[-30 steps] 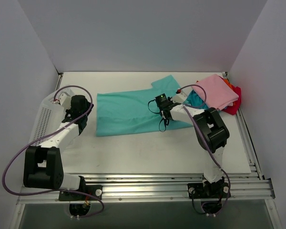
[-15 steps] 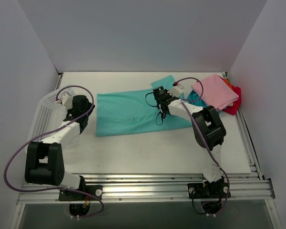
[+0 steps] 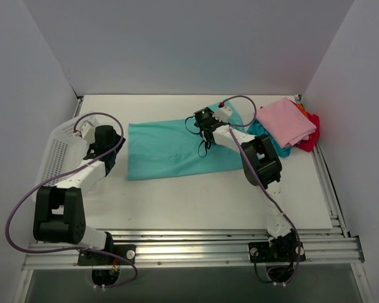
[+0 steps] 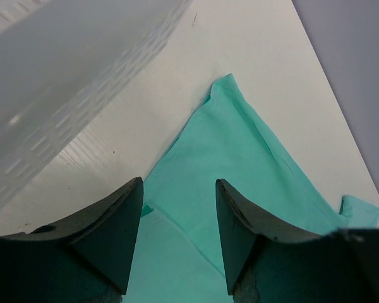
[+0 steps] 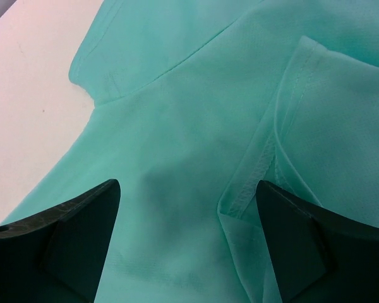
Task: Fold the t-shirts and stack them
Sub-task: Fold the tshirt
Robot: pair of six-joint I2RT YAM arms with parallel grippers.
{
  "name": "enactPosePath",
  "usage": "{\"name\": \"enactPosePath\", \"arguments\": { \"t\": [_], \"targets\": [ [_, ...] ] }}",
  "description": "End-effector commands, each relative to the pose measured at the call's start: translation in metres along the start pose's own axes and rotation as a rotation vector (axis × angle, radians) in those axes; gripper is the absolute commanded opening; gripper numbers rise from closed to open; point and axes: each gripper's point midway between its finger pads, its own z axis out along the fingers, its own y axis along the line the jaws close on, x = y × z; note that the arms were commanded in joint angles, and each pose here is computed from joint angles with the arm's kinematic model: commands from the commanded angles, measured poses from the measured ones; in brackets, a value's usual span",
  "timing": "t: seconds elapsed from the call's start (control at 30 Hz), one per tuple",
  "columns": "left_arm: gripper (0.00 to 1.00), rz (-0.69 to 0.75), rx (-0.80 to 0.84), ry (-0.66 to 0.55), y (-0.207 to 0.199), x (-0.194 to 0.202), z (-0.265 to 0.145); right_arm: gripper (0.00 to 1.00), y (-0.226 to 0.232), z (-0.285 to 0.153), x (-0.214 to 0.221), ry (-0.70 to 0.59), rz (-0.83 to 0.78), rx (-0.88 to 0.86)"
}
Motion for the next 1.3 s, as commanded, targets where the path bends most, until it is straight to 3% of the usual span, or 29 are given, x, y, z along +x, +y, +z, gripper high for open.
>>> {"name": "enactPosePath", "arguments": {
  "t": [0.0,0.17,0.23,0.47,0.67,0.83,0.87,1.27],
  "targets": [
    [0.58,-0.029,-0.002,-0.056,-0.001,-0.023,0.005,0.85,0.007,-0.015,-0.037,-0.069,0.013,0.007],
    [0.58,0.027,0.076,-0.051,-0.021,-0.021,0.022,0.85,0.006,-0.033,-0.081,-0.169,0.019,0.0],
    [0.58,0.053,0.151,-0.047,-0.052,-0.029,0.03,0.85,0.011,-0.041,-0.1,-0.201,0.036,-0.032],
    [0.57,0.232,0.243,0.195,-0.101,0.011,0.103,0.85,0.019,-0.029,-0.14,-0.233,-0.008,-0.14],
    [0.56,0.257,0.126,0.293,-0.076,0.034,0.141,0.84,0.001,0.012,-0.156,-0.163,0.024,-0.183],
    [0.57,0.288,0.029,0.275,-0.075,0.023,0.162,0.84,-0.007,0.029,-0.156,-0.116,0.067,-0.241],
    [0.58,0.305,-0.032,0.296,-0.06,0.031,0.168,0.84,-0.01,0.032,-0.157,-0.114,0.084,-0.243],
    [0.62,0.302,-0.101,0.28,-0.057,0.024,0.183,0.84,-0.012,0.043,-0.156,-0.086,0.116,-0.273]
  ]
}}
